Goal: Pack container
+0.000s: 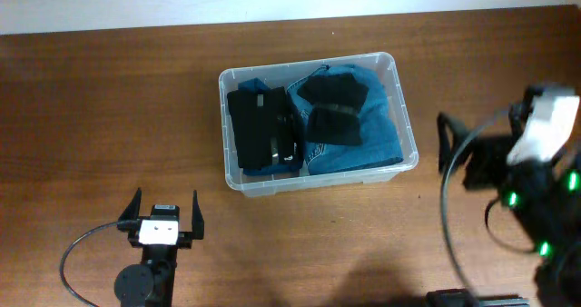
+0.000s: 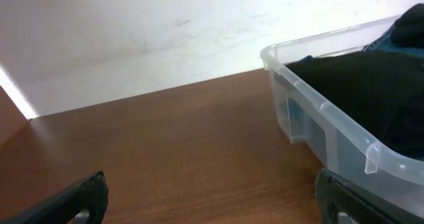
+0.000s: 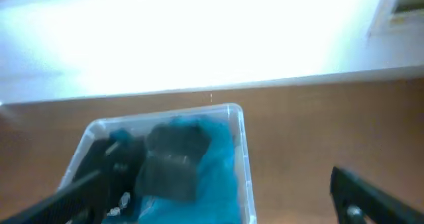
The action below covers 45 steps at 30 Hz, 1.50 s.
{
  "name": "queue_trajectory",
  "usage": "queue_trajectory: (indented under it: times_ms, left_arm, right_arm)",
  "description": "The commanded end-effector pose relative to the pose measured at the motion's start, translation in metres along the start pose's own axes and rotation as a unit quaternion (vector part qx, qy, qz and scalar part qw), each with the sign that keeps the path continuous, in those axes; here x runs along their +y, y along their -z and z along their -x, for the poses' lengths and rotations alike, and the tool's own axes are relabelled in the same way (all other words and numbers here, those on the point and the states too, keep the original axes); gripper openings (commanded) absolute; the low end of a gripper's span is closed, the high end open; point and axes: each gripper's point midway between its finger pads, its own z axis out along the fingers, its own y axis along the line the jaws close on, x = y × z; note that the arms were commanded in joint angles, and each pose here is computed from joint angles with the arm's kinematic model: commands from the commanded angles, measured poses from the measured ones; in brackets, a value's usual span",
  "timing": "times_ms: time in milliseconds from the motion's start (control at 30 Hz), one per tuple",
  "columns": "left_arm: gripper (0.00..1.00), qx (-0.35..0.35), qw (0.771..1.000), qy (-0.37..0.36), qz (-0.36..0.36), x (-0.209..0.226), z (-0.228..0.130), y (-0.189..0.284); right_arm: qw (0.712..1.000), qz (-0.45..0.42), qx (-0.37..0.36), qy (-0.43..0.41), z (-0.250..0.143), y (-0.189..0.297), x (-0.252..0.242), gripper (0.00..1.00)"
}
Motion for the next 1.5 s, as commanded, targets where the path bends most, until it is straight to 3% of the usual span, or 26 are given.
queue_trajectory:
  times_ms: [0,133,500,833,1200,1467]
  left_arm:
    - [0.99,0.001,1.000,0.005,0.007,0.002,-0.002,0.000]
    - [0.99,0.001,1.000,0.005,0.007,0.002,-0.002,0.000]
    - [0.99,0.001,1.000,0.005,0.007,0.002,-0.002,0.000]
    - [0.99,0.001,1.000,0.005,0.007,0.002,-0.002,0.000]
    - [0.99,0.001,1.000,0.005,0.007,0.002,-0.002,0.000]
    - [0.99,0.001,1.000,0.005,0.007,0.002,-0.002,0.000]
  right_arm:
    - [0.992,0.042,-0.013,0.116,-0.033,-0.002,0.011,0.99]
    - [0.984,0.040,-0.075,0.159,-0.059,-0.009,0.008,0.98]
    - [0.952,0.023,-0.249,0.179,-0.119,-0.033,-0.002,0.98]
    - [0.956,0.005,-0.237,0.174,-0.169,-0.052,-0.015,0.98]
    - [0.986,0.018,-0.137,0.096,-0.230,-0.081,-0.025,0.98]
    - [0.985,0.022,-0.138,0.097,-0.229,-0.081,-0.023,0.98]
